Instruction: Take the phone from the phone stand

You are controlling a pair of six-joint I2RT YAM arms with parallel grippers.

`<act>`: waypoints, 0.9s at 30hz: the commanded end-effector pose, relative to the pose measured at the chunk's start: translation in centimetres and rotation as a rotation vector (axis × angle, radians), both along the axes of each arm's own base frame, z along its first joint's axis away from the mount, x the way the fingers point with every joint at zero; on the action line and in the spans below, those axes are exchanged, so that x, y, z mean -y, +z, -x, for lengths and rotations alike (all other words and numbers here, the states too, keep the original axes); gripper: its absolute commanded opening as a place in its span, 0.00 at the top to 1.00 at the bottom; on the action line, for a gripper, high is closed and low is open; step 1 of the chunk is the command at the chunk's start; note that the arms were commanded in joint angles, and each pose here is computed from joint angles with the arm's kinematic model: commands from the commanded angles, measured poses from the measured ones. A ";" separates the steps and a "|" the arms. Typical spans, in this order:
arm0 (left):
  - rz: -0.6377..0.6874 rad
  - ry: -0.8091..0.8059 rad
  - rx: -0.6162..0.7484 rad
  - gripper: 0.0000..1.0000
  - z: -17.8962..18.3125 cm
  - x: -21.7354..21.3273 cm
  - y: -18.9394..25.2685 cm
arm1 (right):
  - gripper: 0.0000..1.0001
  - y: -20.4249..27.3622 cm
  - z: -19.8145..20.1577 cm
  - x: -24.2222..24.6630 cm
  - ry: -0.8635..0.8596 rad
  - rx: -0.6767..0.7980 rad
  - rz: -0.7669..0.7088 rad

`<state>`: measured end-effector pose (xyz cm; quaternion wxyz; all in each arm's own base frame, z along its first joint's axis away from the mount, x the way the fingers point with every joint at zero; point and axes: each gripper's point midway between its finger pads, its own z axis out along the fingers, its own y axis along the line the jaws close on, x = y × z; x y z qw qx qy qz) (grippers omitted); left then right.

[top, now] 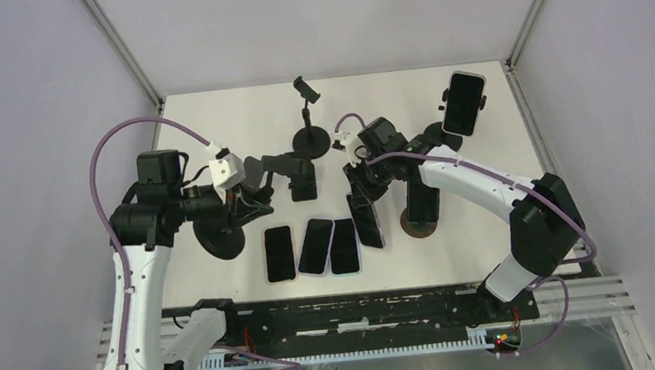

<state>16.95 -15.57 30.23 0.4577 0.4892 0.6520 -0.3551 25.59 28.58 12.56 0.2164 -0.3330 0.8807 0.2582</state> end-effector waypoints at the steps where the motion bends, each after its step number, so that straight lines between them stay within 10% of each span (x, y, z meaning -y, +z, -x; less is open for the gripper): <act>1: 0.032 -0.021 0.057 0.98 0.1 0.3 1.9 | 1.00 3.6 0.4 0.7 0.017 0.067 -0.032; 21: 0.023 -0.031 0.059 0.98 0.5 0.3 1.7 | 1.00 -3.9 2.0 1.0 -0.048 -0.114 -0.144; 27: 0.025 -0.032 0.063 0.98 0.5 0.3 1.8 | 0.49 -5.4 -0.2 2.0 -0.130 -0.045 -0.078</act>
